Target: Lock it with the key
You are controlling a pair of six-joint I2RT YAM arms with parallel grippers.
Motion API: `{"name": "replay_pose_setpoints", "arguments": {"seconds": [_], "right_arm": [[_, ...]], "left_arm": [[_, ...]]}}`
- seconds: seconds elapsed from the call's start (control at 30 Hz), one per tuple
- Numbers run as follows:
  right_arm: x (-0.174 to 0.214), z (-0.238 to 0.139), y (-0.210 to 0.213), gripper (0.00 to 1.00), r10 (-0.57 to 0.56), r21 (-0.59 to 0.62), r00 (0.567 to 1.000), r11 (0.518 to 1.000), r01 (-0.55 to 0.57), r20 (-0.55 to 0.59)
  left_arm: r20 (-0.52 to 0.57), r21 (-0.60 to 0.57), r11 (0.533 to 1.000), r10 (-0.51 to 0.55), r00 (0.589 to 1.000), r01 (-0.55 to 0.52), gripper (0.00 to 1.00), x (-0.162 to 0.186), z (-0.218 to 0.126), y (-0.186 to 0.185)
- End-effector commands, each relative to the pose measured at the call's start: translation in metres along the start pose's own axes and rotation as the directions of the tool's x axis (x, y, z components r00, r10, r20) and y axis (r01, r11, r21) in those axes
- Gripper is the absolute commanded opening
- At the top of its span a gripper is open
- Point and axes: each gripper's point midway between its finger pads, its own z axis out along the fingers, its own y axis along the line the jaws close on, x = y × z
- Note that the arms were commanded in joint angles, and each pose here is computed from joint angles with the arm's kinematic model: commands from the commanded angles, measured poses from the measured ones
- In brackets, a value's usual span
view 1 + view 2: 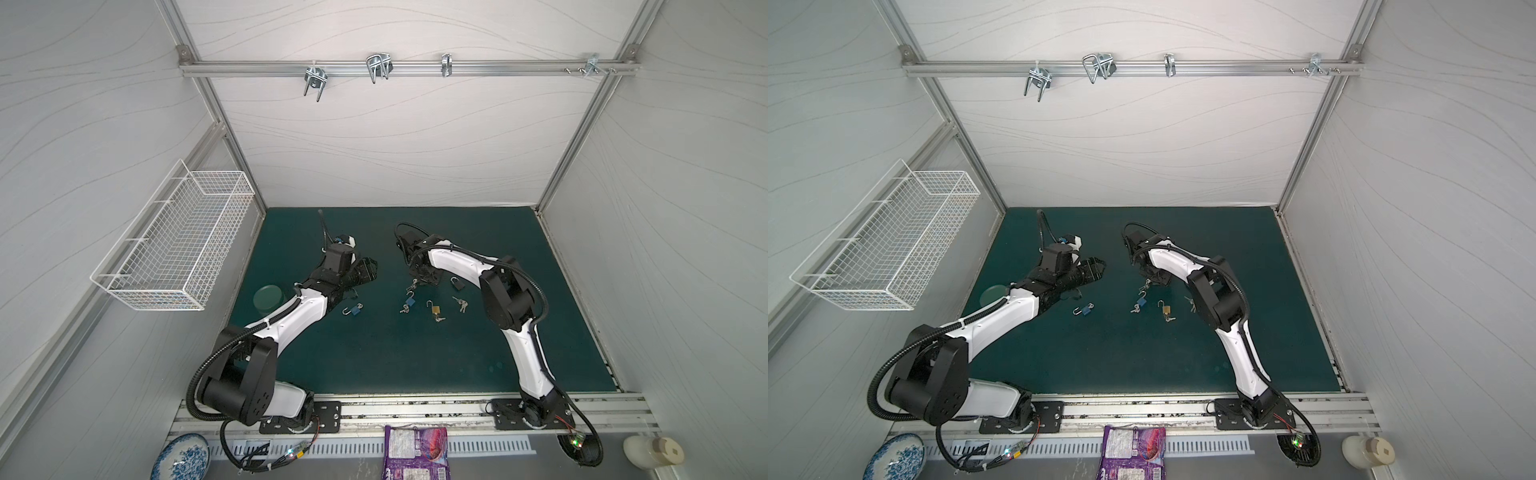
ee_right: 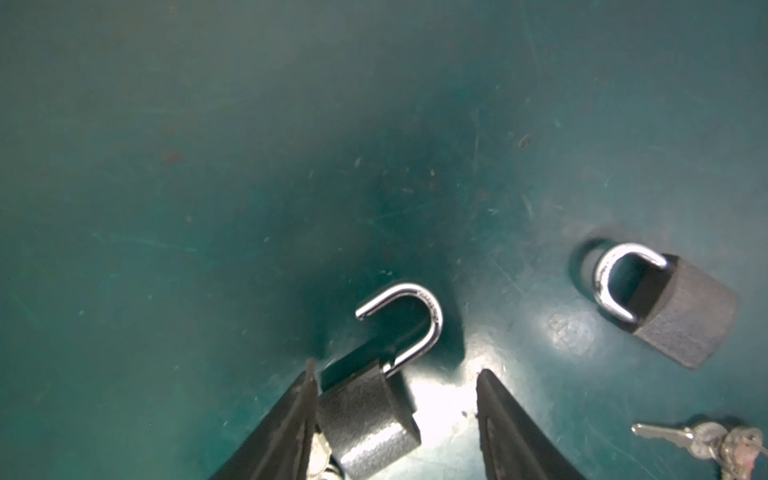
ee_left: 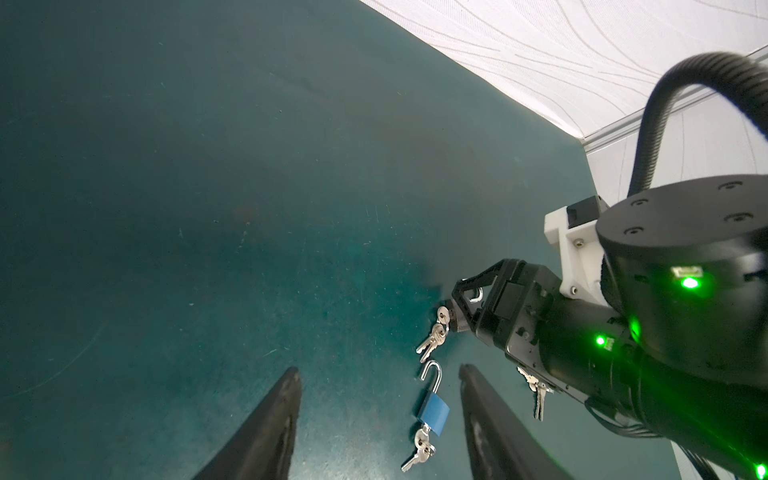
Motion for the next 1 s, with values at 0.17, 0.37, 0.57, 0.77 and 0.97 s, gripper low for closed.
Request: {"name": "replay_pose_setpoints", "arguments": {"seconds": [0.17,0.37,0.57,0.77,0.97], "right_arm": [[0.026,0.009,-0.020,0.60,-0.012,0.055,0.998,0.998,0.015,-0.057],[0.031,0.006,-0.029,0.52,-0.010,0.041,0.998,0.999,0.012,-0.062],[0.034,0.011,-0.032,0.42,-0.037,0.032,0.996,0.999,0.040,-0.082],[0.039,0.016,-0.035,0.31,-0.046,0.014,0.995,0.999,0.048,-0.093],[0.029,0.014,-0.037,0.22,-0.076,-0.017,0.995,0.997,0.075,-0.067]], "left_arm": [[0.034,0.020,1.000,-0.009,0.999,0.008,0.62,-0.009,-0.003,-0.004],[0.040,0.021,1.000,-0.007,0.999,0.006,0.62,-0.011,-0.008,-0.005],[0.033,0.033,0.999,-0.015,0.999,0.014,0.62,-0.010,-0.008,-0.008],[0.036,0.027,0.999,-0.022,0.999,0.021,0.62,-0.012,-0.013,-0.009],[0.045,0.043,0.998,-0.037,0.998,0.035,0.62,-0.019,-0.021,-0.013]]}}
